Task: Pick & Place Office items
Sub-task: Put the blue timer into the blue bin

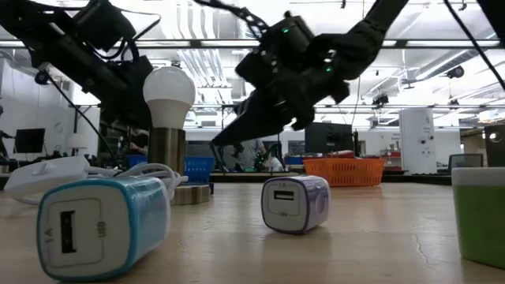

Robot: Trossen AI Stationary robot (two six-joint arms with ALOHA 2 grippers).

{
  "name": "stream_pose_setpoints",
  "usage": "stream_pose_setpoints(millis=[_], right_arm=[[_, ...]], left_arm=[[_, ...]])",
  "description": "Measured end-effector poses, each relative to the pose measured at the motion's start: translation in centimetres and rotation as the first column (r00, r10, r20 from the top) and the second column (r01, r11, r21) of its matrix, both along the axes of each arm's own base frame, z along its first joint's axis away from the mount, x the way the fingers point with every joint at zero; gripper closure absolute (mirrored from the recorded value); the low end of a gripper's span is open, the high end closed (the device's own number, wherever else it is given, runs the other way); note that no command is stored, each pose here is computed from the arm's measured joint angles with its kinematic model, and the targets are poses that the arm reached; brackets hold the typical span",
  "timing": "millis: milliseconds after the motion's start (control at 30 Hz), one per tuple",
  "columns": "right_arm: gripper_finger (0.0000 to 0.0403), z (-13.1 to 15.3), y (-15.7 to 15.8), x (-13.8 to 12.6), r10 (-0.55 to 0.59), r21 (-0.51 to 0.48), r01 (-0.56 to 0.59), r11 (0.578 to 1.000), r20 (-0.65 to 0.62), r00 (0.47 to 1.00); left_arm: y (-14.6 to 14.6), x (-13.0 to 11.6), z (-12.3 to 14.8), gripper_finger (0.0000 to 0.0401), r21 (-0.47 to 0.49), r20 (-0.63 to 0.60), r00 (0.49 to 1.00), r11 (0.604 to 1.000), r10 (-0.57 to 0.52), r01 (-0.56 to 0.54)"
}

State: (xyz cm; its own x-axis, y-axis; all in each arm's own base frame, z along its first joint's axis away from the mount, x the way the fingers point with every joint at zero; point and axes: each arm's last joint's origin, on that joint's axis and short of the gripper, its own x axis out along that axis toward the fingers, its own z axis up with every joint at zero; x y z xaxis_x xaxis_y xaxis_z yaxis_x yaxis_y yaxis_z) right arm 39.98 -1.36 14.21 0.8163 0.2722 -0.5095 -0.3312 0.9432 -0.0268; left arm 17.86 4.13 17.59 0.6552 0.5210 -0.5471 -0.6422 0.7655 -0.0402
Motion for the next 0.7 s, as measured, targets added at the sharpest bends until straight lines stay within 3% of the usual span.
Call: stream_pose_setpoints(millis=[267,700], right_arm=[[0.0396,-2.7,-0.2,2.8,-0.006,0.012,0.007,1.000,-0.092,0.996],[0.0396,-2.4,-0.6,3.9,-0.062,-0.076,0.048,0.996,-0.185,0.981]], left_arm=[[0.0,0.1,1.1,0.0204,0.068,0.074,0.997,0.998,-0.019,0.014],[0.0,0.0,1.5,0.0204,0.092,0.090,0.996,0.996,-0.030,0.022]])
